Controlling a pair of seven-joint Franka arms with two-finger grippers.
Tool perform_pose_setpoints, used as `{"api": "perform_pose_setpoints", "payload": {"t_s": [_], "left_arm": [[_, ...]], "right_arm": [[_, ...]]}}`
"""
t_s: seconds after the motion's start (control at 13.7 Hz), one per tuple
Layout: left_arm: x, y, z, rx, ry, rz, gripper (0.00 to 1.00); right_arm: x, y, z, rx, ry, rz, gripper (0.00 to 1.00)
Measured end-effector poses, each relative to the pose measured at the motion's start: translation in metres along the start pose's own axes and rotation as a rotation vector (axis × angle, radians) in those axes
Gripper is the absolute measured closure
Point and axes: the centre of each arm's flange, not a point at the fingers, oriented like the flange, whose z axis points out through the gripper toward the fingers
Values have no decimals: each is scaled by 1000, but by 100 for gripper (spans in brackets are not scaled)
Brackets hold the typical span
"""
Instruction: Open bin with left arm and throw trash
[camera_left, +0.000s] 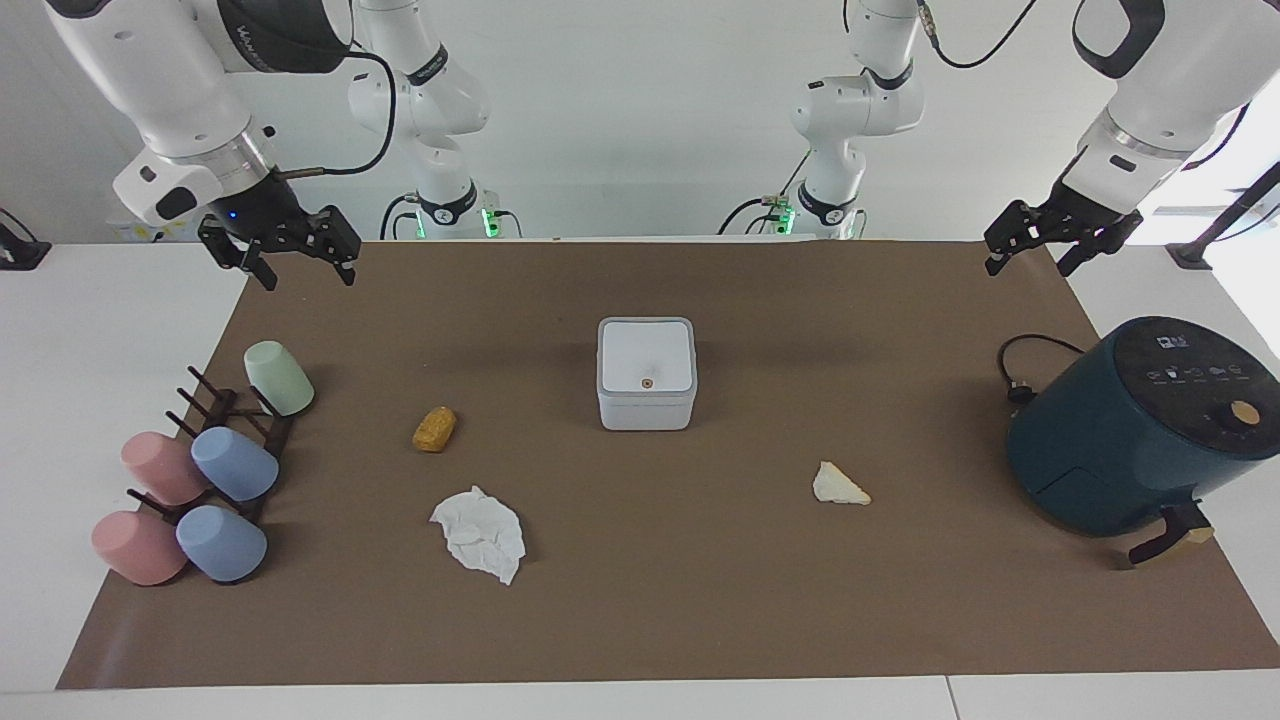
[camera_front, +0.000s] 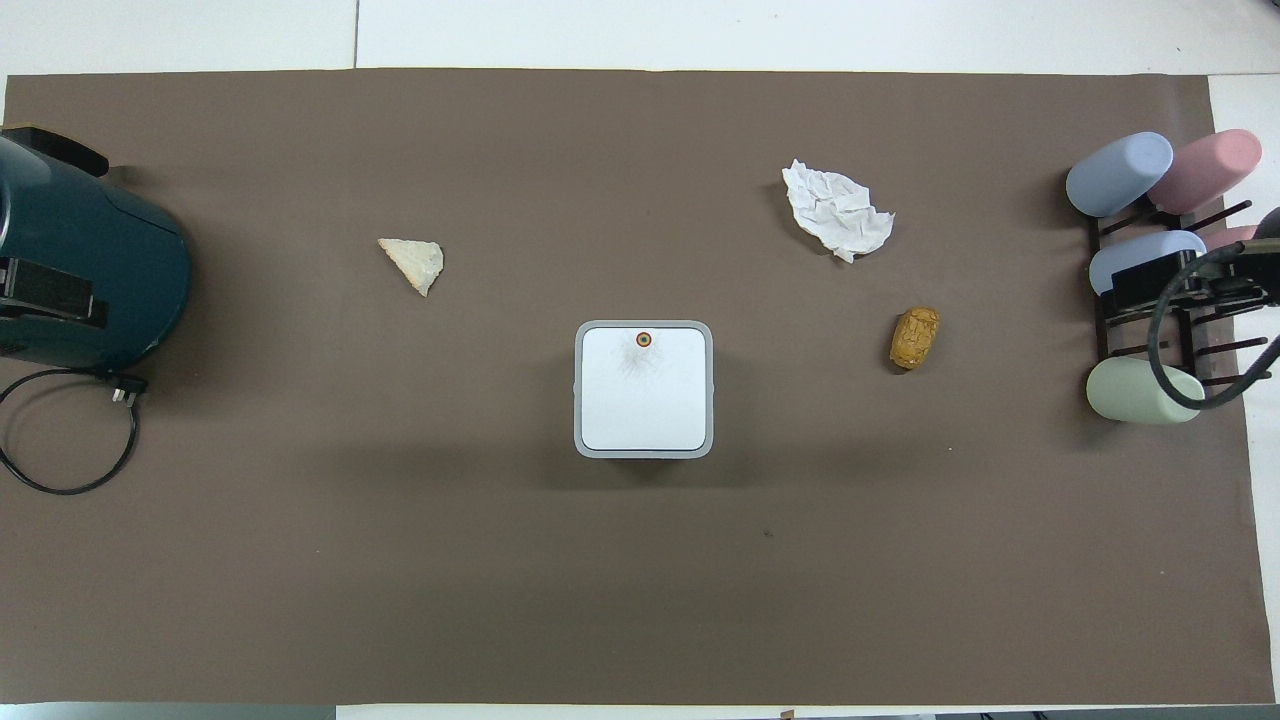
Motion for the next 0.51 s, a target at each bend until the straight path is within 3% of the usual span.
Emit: {"api": "perform_pose_setpoints", "payload": {"t_s": [0.51], "left_arm": [[0,1,1,0,-1,2,0]], "right_arm": [[0,-1,0,0,0,-1,0]]}}
